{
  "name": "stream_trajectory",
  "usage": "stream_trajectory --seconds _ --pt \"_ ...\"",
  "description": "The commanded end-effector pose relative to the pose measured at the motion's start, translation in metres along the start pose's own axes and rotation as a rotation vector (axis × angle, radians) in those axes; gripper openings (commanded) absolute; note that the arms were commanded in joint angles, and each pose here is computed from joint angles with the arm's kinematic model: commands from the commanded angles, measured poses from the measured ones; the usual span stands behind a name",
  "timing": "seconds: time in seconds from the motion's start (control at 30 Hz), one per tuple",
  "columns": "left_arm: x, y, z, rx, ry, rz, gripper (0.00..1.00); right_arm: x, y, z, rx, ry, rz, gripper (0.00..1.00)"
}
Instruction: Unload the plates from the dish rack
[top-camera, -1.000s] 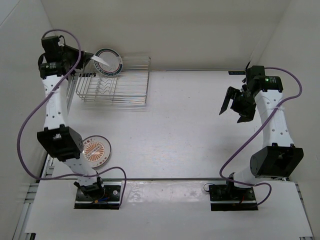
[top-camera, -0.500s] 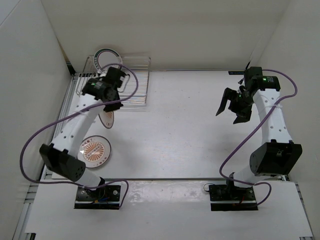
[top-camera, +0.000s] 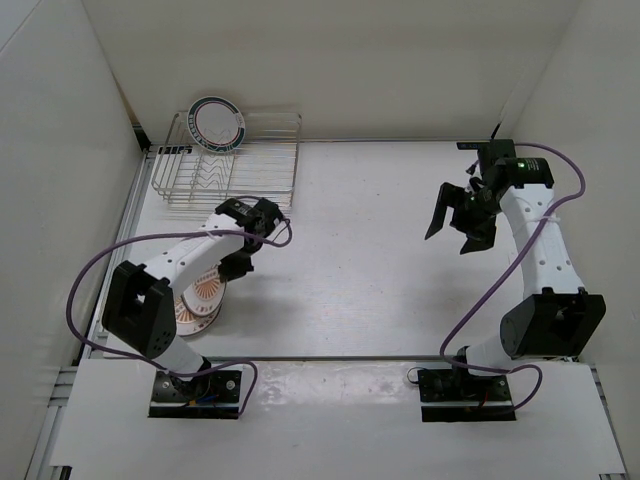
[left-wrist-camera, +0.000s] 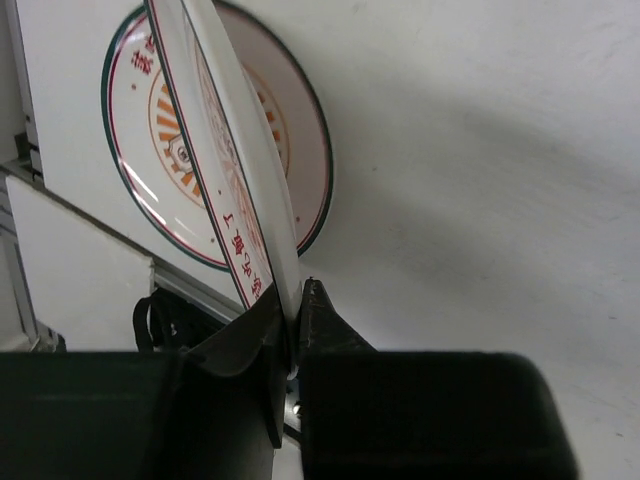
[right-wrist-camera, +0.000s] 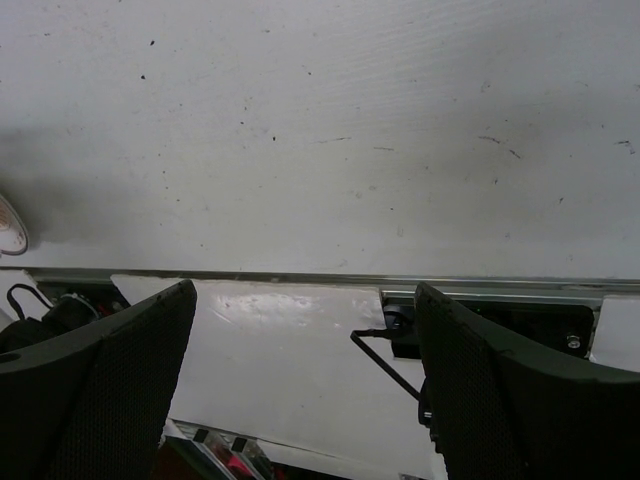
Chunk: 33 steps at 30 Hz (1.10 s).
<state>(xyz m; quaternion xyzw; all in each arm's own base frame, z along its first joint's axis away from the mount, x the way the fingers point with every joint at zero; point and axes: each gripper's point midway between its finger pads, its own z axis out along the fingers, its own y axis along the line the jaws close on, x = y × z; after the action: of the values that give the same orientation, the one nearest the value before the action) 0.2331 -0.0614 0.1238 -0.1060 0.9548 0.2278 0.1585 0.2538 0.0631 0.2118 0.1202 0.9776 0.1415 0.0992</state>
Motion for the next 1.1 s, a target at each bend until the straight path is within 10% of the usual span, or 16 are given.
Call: stream_trajectory --seconds 0.0,0.2,0.67,0.93,1.07 --pt "0.061 0.095 -0.025 -0.306 0.209 0.192 0.09 0.056 -0.011 -0.022 0.066 0.186 0.026 0.91" --pt "0.074 0.089 -0.005 -0.357 0.253 0.209 0.11 0.054 -0.008 -0.020 0.071 0.196 0.007 0.91" --pt "0.059 0.085 0.008 -0.415 0.252 0.261 0.54 0.051 -0.006 -0.020 0.079 0.189 -0.016 0.91" --pt "0.048 0.081 0.002 -0.377 0.239 0.228 1.00 0.051 -0.006 -0.021 0.079 0.181 -0.012 0.91" --pt "0.042 0.075 -0.002 -0.340 0.250 0.205 1.00 0.052 -0.007 -0.020 0.080 0.185 -0.011 0.91"
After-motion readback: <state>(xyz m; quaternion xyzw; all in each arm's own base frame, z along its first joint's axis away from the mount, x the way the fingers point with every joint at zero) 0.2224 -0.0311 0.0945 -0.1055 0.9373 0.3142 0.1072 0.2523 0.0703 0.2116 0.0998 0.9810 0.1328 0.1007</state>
